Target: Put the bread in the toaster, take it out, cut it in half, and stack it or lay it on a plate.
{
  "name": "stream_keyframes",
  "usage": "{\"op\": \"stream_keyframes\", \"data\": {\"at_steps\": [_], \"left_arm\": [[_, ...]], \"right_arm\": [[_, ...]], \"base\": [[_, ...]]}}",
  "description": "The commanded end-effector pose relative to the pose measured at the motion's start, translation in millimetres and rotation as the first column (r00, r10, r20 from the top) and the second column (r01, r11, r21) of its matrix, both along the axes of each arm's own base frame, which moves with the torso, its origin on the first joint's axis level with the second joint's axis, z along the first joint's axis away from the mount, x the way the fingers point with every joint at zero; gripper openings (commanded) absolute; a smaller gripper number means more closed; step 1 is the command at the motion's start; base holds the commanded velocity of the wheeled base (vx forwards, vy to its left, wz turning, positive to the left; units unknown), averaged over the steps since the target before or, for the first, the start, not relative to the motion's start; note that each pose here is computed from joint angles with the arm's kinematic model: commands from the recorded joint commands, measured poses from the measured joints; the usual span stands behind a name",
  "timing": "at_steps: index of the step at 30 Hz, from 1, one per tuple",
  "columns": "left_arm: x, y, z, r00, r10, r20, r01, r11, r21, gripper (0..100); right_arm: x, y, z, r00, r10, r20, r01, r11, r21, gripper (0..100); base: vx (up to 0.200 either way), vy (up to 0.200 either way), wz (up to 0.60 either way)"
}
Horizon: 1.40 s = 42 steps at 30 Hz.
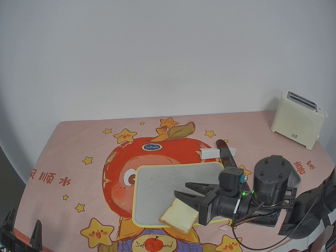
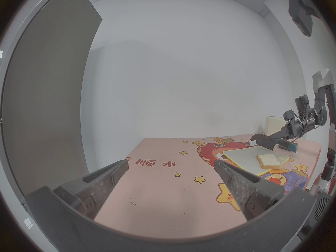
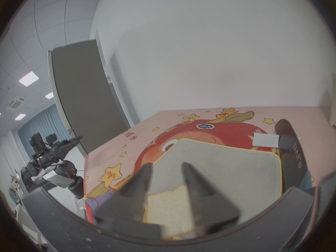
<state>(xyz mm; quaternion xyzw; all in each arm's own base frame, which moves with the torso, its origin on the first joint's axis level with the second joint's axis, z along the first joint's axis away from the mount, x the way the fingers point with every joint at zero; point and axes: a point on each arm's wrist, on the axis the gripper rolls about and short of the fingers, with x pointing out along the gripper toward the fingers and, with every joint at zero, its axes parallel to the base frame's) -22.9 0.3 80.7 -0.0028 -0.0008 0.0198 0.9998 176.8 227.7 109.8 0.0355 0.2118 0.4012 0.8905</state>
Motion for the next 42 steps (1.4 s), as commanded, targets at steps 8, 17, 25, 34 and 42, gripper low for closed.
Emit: {"op": "stream_keyframes", "data": {"at_steps": [8, 17, 25, 34, 42], "left_arm": [[0.8, 0.0, -5.1, 1.000, 0.002, -0.011, -0.002, 1.000, 0.001, 100], [0.8, 0.0, -5.1, 1.000, 0.002, -0.011, -0.002, 1.000, 0.001, 100], [0.8, 0.0, -5.1, 1.000, 0.002, -0.011, -0.002, 1.000, 0.001, 100], [0.8, 0.0, -5.1, 1.000, 0.002, -0.011, -0.002, 1.000, 0.001, 100], [0.8, 0.0, -5.1, 1.000, 0.002, -0.011, -0.002, 1.000, 0.001, 100]], "right_arm": [[6.2, 4.1, -12.7, 1.000, -0.010, -0.010, 0.009, 0.997, -0.075, 0], [6.8, 16.8, -44.4, 0.998, -0.009, -0.057, 0.000, 0.987, -0.159, 0], [12.0, 15.7, -47.5, 0.998, -0.027, -0.057, 0.017, 0.985, -0.169, 0], [25.5, 11.9, -48.3, 0.998, -0.056, -0.039, 0.049, 0.982, -0.181, 0], [34.3, 15.5, -52.3, 0.997, -0.068, -0.038, 0.060, 0.981, -0.186, 0]], "base": [[0.000, 0.000, 0.00], [0.000, 0.000, 0.00], [0.000, 0.000, 0.00], [0.000, 0.000, 0.00], [0.000, 0.000, 0.00]]}}
